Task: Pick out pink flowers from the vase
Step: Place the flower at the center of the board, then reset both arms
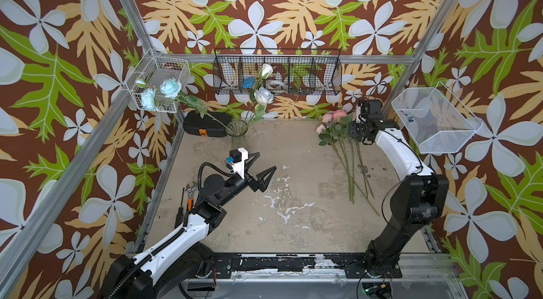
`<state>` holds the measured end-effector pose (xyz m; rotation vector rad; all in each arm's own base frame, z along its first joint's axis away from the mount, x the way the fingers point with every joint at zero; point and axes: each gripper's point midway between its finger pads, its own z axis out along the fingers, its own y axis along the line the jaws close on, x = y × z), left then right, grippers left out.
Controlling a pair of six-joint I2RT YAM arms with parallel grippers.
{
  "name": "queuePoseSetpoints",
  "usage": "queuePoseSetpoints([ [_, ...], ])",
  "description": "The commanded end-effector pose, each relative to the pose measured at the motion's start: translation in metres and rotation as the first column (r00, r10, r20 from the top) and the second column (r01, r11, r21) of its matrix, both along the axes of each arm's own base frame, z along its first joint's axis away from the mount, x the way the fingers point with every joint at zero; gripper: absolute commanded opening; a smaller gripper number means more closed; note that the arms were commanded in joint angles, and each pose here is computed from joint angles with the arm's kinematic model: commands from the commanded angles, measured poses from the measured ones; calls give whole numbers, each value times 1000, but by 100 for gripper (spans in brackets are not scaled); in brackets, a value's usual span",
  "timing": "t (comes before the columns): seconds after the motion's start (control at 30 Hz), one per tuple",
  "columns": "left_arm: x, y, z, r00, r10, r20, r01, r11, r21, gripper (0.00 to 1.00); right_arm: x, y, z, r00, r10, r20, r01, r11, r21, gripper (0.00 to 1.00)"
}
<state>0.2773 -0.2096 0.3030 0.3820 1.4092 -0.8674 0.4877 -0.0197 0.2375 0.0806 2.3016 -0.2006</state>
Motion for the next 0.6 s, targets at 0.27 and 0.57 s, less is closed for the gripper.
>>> queuePoseSetpoints([
  [0.27,22,161,-39,585,785,204,-805,593,28,100,-81,-41,38,769,-245,591,242,966,87,85],
  [0.57,76,234,-100,465,882,77,-875,444,190,100,-83,-60,-34,849,-249,466,326,941,-91,88],
])
